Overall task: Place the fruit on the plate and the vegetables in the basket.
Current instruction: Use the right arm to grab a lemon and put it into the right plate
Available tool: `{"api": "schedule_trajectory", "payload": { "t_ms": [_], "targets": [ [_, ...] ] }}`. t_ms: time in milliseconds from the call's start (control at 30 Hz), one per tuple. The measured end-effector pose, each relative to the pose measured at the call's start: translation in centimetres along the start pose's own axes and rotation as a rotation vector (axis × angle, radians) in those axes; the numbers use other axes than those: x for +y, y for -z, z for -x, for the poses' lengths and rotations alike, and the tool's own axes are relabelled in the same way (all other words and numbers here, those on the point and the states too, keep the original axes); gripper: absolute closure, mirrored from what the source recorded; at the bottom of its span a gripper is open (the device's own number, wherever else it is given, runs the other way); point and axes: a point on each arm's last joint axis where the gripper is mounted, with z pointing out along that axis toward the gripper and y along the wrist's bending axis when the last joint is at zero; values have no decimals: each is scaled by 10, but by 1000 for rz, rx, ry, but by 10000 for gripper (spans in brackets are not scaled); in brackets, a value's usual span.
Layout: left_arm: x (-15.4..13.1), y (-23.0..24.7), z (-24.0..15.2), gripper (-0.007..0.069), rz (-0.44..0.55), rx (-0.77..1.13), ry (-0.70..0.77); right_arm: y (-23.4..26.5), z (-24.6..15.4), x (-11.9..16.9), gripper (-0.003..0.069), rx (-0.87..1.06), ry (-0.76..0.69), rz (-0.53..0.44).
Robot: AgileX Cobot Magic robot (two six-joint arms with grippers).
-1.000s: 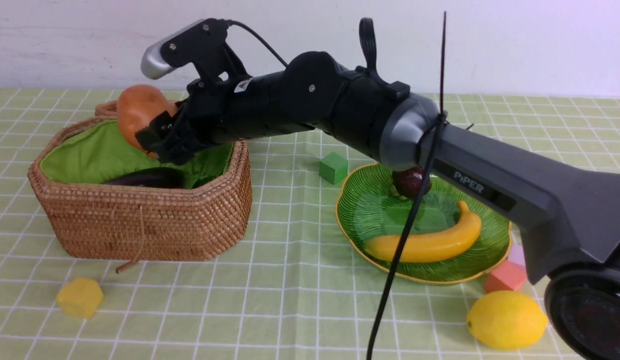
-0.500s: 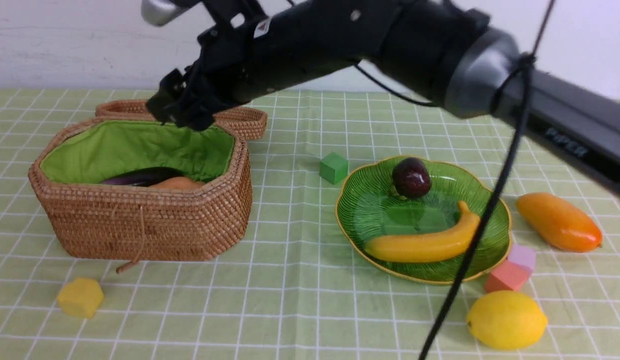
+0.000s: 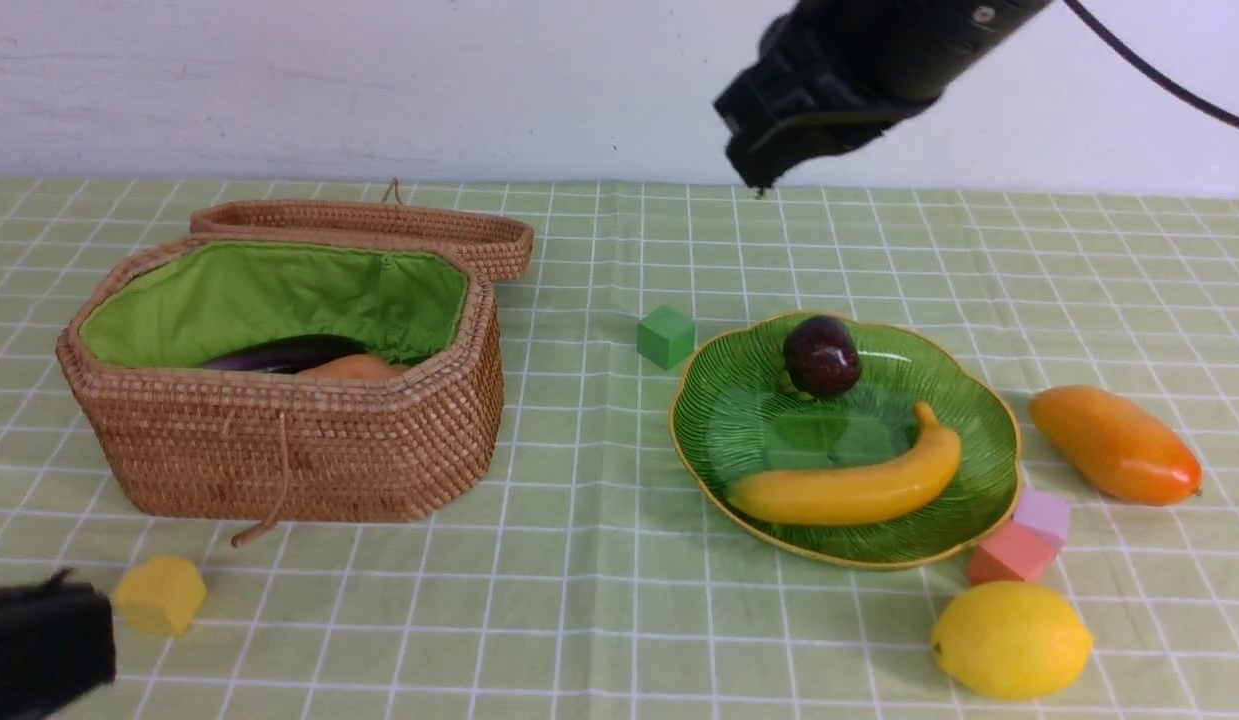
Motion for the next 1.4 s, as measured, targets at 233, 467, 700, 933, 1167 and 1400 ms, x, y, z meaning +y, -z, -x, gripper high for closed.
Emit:
{"api": "schedule_trajectory", "payload": {
  "t_ms": [233, 467, 700, 933, 1167, 1400],
  "targets": [
    [-10, 1, -5, 610, -113, 46, -117, 11, -96, -12, 650, 234, -94, -120],
    [-12, 1, -7, 607, -134, 64, -159, -30, -178, -14, 493, 483, 185, -81],
    [-12, 1, -7, 607, -135, 65, -162, -71, -200, -24, 102, 490, 482, -72],
    [-12, 1, -7, 606, -135, 65, -164, -107, -199, -35, -6, 487, 667, -72],
    [-12, 1, -7, 606, -135, 65, -164, -138, -212, -45, 29, 593, 735, -45],
    [-12, 1, -7, 602, -135, 65, -164, -150, -216, -47, 48, 628, 743, -20]
  ]
}}
